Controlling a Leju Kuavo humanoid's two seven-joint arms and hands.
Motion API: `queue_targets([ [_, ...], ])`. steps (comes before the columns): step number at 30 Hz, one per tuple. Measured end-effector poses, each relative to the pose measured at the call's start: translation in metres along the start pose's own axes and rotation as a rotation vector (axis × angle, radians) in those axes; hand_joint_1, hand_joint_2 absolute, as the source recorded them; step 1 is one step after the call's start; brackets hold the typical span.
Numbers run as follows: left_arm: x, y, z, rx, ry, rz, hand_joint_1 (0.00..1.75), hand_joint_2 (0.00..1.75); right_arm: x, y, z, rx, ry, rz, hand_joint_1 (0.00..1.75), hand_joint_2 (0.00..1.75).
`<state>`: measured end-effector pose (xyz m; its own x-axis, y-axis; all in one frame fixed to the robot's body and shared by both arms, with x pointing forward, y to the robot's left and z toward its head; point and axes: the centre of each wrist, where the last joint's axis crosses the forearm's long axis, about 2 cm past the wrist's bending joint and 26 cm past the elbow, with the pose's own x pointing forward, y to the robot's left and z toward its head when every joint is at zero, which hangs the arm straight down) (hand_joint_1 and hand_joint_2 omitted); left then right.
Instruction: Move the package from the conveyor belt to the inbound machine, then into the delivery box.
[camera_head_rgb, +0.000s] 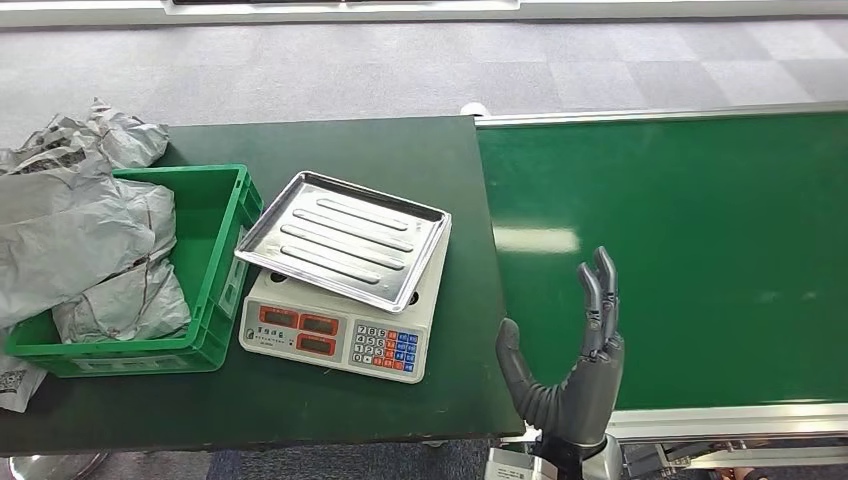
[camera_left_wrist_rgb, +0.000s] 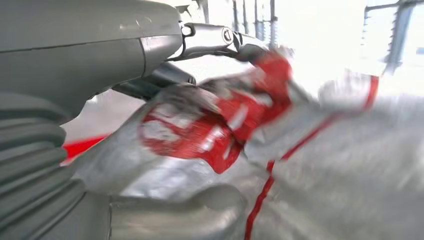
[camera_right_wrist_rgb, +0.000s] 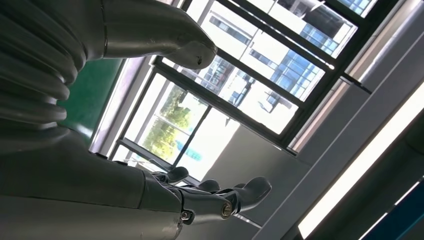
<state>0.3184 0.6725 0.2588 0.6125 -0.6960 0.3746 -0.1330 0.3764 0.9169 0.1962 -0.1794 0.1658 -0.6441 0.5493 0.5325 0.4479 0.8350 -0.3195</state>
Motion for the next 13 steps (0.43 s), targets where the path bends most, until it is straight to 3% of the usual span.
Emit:
queue_targets([
  [6,0.050,0.005,0.011,0.058,-0.276,0.466,0.00,0.00,-0.001,-0.001,0.000,-0.010,-0.020,-0.010,0.00,1.75],
  [13,0.085,0.018,0.036,0.146,-0.482,0.579,0.00,0.00,-0.002,-0.002,0.001,-0.011,-0.026,-0.010,0.00,1.75],
])
